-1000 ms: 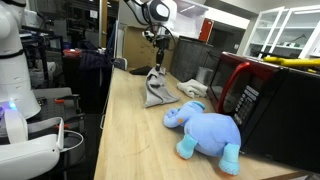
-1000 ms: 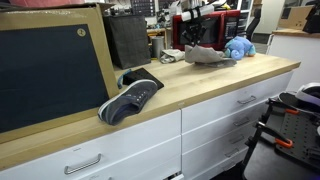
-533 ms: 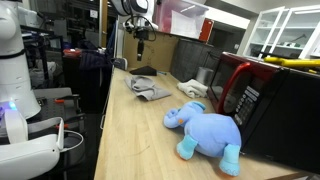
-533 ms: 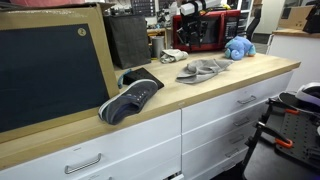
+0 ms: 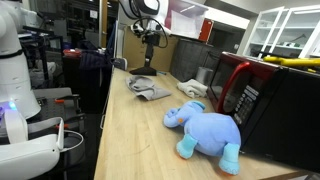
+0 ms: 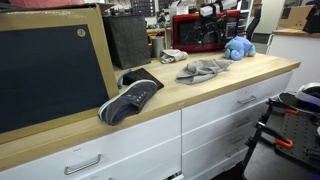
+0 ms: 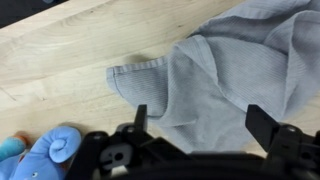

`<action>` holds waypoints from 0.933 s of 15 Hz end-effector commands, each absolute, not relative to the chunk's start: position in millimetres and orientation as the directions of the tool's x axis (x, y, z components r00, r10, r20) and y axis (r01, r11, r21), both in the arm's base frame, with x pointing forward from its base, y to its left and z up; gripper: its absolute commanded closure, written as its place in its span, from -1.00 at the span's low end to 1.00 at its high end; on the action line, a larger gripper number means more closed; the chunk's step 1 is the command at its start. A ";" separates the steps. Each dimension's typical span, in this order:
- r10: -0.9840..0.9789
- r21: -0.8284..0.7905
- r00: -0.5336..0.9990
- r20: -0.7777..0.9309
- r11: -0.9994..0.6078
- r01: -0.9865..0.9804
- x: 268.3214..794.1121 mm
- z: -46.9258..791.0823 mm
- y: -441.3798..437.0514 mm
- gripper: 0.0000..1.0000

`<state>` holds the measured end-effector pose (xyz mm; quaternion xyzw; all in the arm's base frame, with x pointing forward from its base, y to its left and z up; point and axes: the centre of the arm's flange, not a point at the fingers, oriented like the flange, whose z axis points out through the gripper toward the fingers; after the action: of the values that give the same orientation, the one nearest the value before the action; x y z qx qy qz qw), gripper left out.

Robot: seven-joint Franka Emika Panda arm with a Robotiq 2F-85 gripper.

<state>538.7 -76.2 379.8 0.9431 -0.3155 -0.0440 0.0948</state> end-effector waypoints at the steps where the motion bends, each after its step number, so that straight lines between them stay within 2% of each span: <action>1: -0.585 0.208 0.808 -0.069 -0.800 -0.562 550.1 341.8 -82.3 -1.00; 8: -0.634 0.078 0.763 -0.128 -0.773 -0.629 579.2 328.6 -6.9 -1.00; 14: -0.659 0.055 0.751 -0.026 -0.751 -0.658 604.7 314.9 11.2 -1.00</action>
<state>588.8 7.7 329.0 0.9397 -0.3394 -0.0417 0.0124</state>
